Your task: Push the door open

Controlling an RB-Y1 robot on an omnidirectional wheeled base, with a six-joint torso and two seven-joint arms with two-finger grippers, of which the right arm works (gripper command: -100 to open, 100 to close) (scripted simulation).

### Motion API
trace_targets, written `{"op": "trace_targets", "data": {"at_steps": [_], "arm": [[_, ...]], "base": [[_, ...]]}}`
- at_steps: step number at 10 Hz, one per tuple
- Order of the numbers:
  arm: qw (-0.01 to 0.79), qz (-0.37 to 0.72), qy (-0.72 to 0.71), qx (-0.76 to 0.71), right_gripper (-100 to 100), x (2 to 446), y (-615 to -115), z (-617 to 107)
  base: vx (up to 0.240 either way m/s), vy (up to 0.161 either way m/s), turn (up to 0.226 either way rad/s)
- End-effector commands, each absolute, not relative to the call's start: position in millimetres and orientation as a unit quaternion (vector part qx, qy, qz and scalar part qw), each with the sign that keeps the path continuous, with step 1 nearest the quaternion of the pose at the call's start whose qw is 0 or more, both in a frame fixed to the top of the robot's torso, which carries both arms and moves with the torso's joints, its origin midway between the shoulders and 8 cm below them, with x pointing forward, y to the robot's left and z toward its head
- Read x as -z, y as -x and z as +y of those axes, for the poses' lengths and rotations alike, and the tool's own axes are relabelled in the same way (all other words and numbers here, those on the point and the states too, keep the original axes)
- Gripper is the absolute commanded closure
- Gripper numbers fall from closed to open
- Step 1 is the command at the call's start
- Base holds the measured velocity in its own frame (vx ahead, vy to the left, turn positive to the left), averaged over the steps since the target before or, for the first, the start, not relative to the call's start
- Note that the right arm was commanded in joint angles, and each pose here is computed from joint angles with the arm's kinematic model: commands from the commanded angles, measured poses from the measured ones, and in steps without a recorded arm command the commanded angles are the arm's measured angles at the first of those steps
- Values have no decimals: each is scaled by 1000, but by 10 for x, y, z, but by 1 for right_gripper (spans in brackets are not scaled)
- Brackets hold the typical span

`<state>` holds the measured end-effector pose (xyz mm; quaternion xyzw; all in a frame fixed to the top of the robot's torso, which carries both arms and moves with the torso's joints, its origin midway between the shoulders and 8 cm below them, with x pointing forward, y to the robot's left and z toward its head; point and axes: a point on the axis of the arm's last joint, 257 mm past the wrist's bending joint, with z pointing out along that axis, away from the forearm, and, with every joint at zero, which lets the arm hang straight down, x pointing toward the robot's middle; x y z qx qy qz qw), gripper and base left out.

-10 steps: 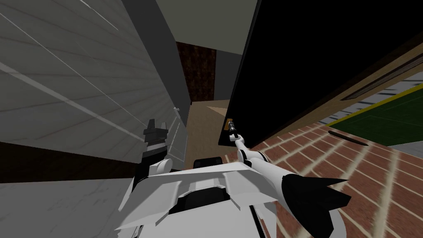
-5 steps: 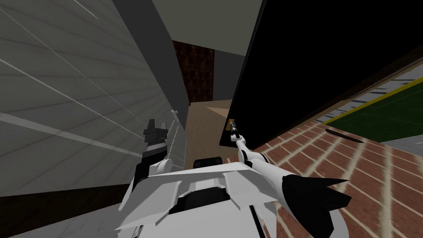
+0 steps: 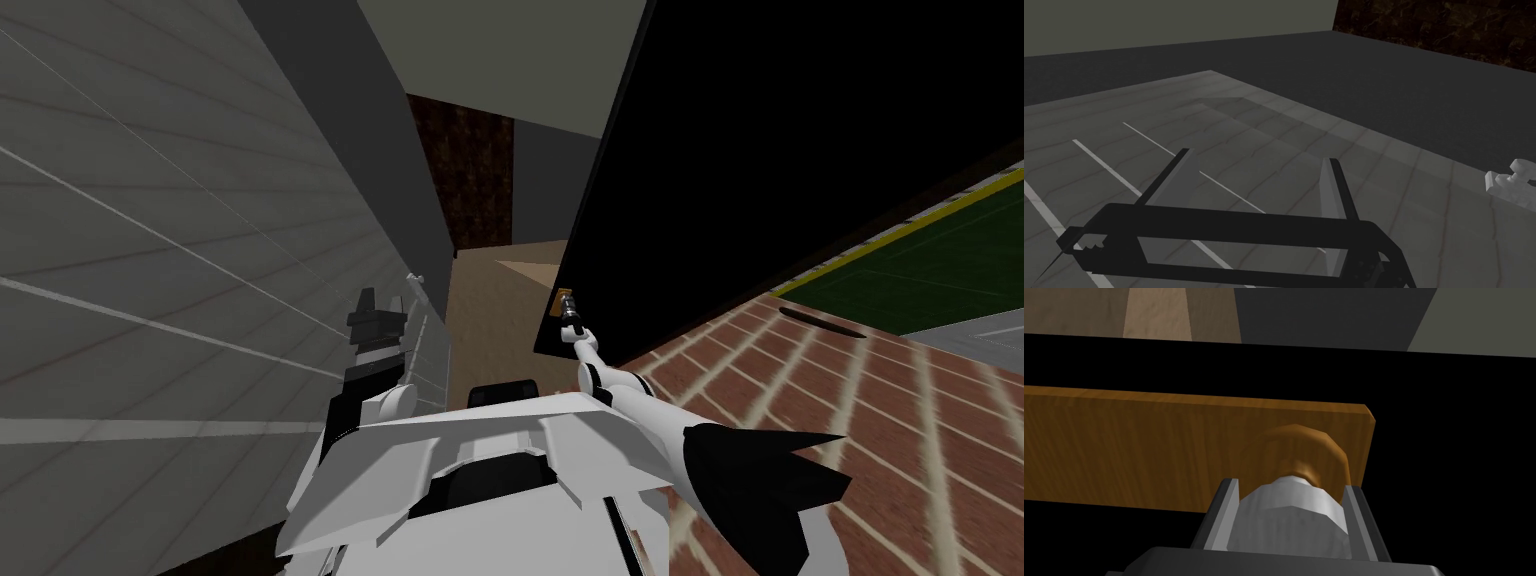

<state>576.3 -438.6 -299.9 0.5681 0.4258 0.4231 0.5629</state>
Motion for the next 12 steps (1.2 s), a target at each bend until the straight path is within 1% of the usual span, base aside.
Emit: {"op": "trace_targets", "data": {"at_steps": [1,3,8,12], "arm": [[568,421,-568,-421,100,2962,-5771,-4454],[571,417,-572,-416,100,2971,-5730,-4535],[579,405,-581,-404,100,2977,-5636,-4747],[590,388,-593,-387,100,2982,-5493,-5038]], "base": [[153,55,-34],[109,6,-30],[192,4,-32],[214,24,-54]]}}
